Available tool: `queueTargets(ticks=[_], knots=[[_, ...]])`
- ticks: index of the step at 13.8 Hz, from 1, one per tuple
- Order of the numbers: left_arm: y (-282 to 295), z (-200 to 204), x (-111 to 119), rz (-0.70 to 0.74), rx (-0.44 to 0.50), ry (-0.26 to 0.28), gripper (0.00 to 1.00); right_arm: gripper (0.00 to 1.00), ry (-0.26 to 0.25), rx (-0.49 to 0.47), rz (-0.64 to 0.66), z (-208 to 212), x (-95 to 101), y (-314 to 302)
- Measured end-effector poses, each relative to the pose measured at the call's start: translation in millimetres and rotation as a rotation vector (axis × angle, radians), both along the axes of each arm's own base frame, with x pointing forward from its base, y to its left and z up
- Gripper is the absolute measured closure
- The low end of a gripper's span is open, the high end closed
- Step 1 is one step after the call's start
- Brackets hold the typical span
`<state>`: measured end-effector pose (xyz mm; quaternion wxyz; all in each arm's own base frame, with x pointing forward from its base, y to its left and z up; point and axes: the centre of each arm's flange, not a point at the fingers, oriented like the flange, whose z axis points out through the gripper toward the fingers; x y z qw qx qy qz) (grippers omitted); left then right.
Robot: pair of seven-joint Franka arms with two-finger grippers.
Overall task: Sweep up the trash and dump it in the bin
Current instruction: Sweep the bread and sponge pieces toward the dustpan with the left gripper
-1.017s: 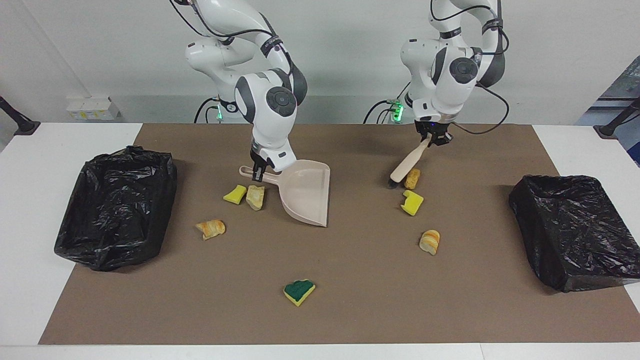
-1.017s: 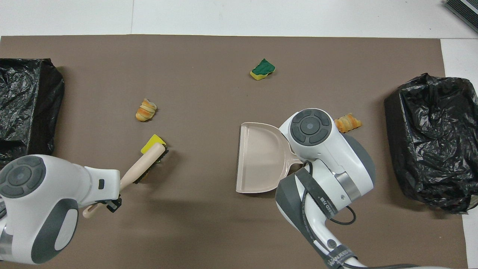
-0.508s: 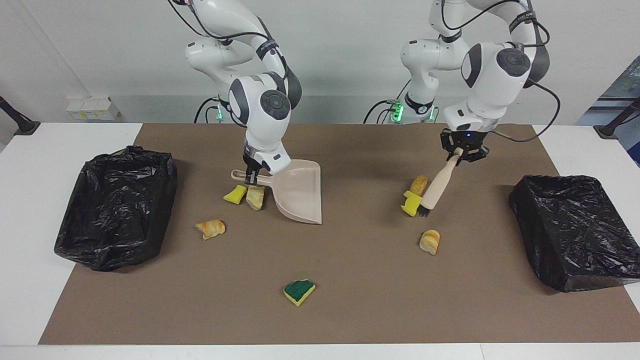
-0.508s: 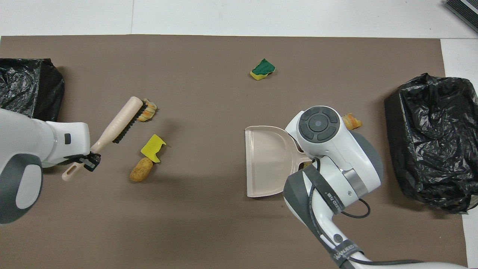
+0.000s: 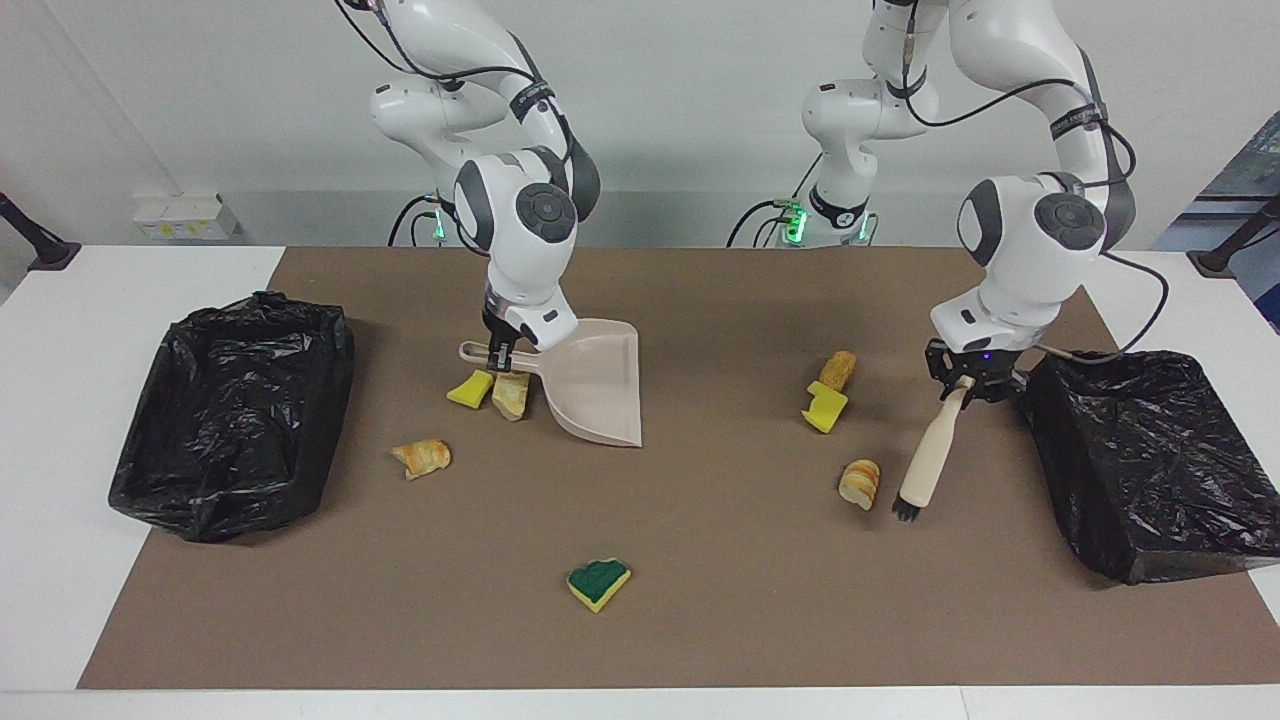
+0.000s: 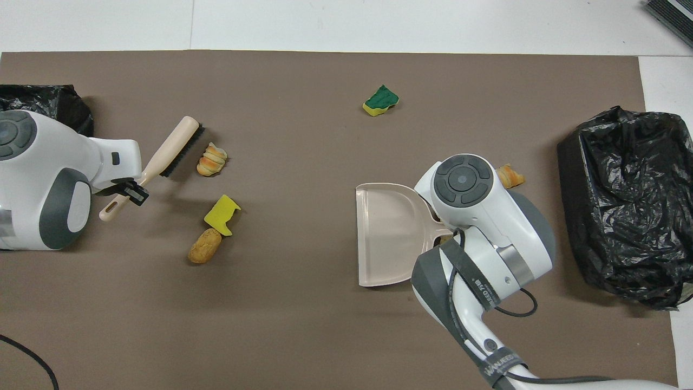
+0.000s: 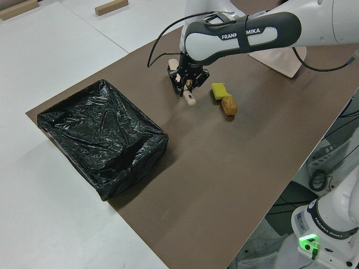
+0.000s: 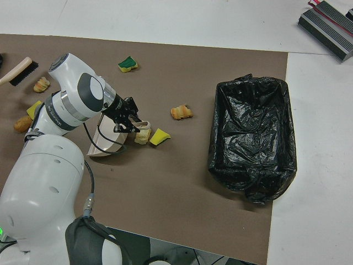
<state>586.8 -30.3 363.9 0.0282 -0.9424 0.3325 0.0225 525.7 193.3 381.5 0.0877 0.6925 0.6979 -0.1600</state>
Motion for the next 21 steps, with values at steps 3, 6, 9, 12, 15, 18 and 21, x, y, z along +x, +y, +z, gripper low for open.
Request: queueTargets(ticks=[3,6,9,12,15,18,21], knots=[[-12,-10,-21,-0.019,0.012,0.113,0.74,0.68,-0.025,-0.06,0.043,1,-1.8,0],[-55,-5,-44,-0.046,0.033,0.163,0.74,0.68,-0.043,-0.075,0.029,0,-6.5,-2],[-112,-4,-64,-0.03,0.057,0.154,0.74,0.68,-0.05,-0.075,0.031,-4,-9.3,-3],[-153,8,-81,0.038,0.08,0.135,0.74,0.68,-0.056,-0.071,0.034,-4,-10.7,-4],[-137,46,-99,0.168,0.122,0.167,0.74,0.68,-0.073,-0.053,0.048,-11,-13.3,-2],[-102,63,-124,0.446,0.197,0.215,0.74,0.68,-0.078,-0.049,0.05,-11,-15.5,-2],[-88,36,-159,0.72,0.252,0.188,0.74,0.68,-0.079,-0.049,0.05,-10,-16.0,-2]])
